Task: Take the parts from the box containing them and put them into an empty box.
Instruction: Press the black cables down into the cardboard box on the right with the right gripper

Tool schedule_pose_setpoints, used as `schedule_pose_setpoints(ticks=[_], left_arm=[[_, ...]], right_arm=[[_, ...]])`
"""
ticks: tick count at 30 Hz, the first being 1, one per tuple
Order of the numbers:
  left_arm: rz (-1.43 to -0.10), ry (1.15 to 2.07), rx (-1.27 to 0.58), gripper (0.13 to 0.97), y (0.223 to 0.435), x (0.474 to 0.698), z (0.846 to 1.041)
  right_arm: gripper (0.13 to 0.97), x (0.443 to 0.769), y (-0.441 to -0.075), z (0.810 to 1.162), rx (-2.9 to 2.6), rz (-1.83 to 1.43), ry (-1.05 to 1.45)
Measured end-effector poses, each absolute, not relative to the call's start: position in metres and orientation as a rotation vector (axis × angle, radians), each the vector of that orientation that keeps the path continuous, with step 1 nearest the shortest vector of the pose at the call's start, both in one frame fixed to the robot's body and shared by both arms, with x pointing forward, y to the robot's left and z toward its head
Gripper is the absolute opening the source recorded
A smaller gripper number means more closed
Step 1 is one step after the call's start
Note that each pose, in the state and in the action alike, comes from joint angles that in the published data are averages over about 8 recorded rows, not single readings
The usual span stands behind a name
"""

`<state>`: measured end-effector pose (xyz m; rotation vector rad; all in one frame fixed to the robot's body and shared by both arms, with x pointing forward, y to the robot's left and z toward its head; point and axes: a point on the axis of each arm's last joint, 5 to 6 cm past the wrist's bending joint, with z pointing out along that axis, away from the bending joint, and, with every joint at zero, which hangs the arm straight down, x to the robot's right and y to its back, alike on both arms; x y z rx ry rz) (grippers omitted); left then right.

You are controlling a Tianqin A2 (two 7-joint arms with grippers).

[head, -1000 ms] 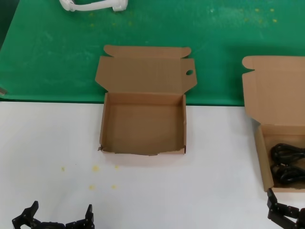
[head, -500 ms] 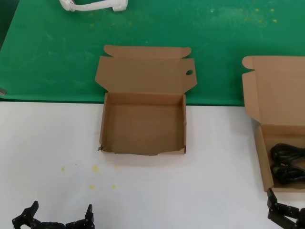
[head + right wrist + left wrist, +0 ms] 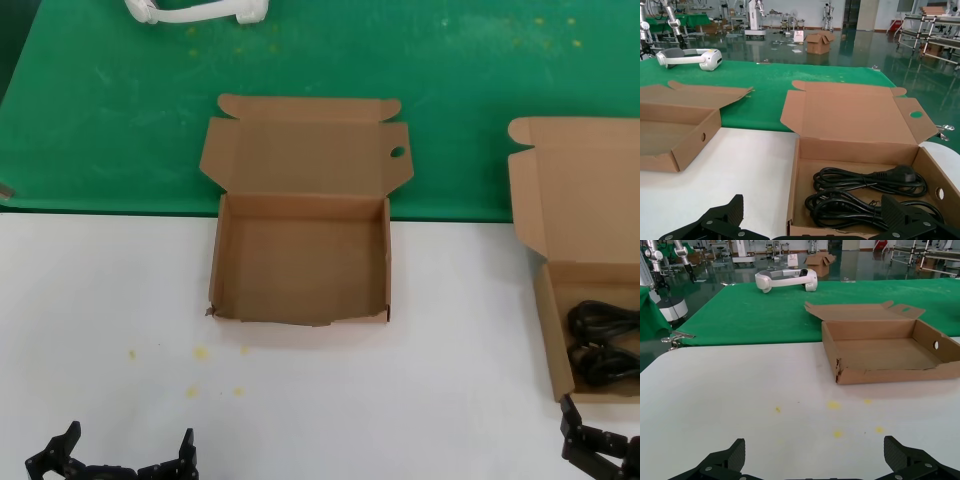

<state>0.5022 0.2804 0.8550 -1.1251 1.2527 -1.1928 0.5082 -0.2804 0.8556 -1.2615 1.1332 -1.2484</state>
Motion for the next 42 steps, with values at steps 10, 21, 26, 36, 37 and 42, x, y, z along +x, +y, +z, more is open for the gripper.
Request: schedule_pose_setpoints(ticks=[10,21,26,36,37,42], left_arm=[[-1.193,1.253,-1.125,0.966,0.2804,0.5022,0.855],[-1.193,1.253,-1.125,0.966,0.2804,0.5022,0.855],[-1.193,1.253,-1.125,0.966,0.2804,0.5022,0.855],[-1.193,1.253,-1.125,0.966,0.2804,0.5022,0.855],[-1.193,1.253,-1.125,0.966,0.2804,0.5022,0.855],[-1.193,1.253,-1.125,0.966,0.2804,0.5022,0.855]], right_arm=[[0.966,0.5082,-0.2804,0.8556,-1.262,-1.248,1.133],[0.966,0.5082,-0.2804,0.8556,-1.262,-1.248,1.133],[0.966,0.5082,-0.2804,0.8556,-1.262,-1.248,1.133],[0.966,0.5082,-0.2804,0.8556,-1.262,-1.248,1.133],[0.966,0.5082,-0.2804,0.8556,-1.262,-1.248,1.133],[0.966,0.5082,-0.2804,0.8556,-1.262,-1.248,1.133]])
